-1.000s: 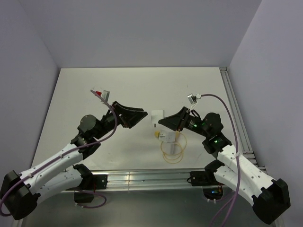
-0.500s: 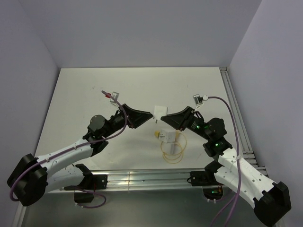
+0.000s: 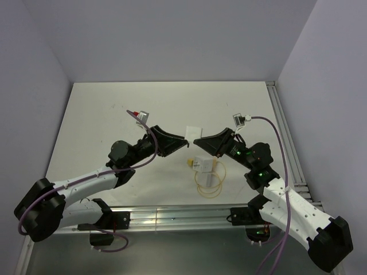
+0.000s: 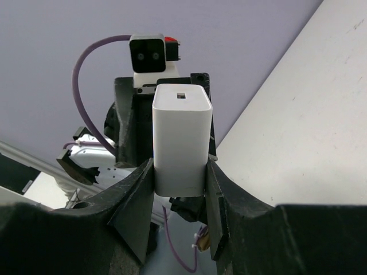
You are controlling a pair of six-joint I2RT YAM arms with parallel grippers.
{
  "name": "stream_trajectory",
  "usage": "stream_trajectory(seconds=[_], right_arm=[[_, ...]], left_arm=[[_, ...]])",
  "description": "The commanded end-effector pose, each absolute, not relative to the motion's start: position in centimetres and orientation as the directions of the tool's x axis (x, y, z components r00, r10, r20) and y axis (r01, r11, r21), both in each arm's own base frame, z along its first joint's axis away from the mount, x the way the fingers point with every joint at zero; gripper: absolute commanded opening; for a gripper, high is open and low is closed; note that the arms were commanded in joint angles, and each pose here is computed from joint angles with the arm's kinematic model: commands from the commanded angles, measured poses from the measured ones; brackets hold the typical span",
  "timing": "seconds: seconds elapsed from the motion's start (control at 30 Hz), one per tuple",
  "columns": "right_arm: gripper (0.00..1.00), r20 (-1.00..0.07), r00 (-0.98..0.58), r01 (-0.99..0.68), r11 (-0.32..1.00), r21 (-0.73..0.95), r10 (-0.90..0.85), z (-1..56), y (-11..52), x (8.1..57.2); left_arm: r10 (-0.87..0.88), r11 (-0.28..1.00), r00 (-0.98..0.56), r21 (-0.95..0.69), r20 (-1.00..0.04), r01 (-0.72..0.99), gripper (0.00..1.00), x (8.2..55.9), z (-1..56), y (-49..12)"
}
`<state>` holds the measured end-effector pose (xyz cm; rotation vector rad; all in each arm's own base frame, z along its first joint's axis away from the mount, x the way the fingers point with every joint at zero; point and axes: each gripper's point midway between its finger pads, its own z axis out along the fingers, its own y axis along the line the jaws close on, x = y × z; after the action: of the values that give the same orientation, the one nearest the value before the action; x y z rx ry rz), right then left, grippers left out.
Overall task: Insert the plug
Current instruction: Adjust the plug.
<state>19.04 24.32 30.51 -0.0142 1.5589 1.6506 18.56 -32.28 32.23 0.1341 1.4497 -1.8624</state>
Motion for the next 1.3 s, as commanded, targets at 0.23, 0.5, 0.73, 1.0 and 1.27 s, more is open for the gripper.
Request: stream_trajectory(seconds=[0.23,0.5,0.73,1.0,1.27], right_arm=[[0.00,-0.544,-0.592,-0.628,0.084,0.774,0.595,33.4,24.4,18.7],[0.00,-0.560,-0.603,-0.615,0.116,0.780,0.569,32.4,24.7,18.8],[0.26,-0.651,-0.575,-0.629,0.242,0.739,0.495,31.7,24.4,18.5],[0.80,-0.745,-0.570,-0.655,0.357,0.666,0.346,30.4,23.2,17.7],[0.79,-0.752,-0.639,-0.719,0.220,0.659,0.163,29.8,22.5,16.3]], left_arm=[[-0.492,-0.189,-0.712,-0.737,-0.501,0.649,0.35,17.5,35.5,-32.7],[-0.470,-0.223,-0.736,-0.741,-0.488,0.634,0.01,17.2,35.4,-32.9],[-0.424,-0.141,-0.711,-0.735,-0.561,0.664,0.00,17.5,34.3,-33.1],[-0.279,-0.089,-0.689,-0.696,-0.669,0.712,0.00,16.4,32.4,-32.8],[-0.113,-0.088,-0.626,-0.620,-0.771,0.780,0.01,13.7,31.9,-32.0]])
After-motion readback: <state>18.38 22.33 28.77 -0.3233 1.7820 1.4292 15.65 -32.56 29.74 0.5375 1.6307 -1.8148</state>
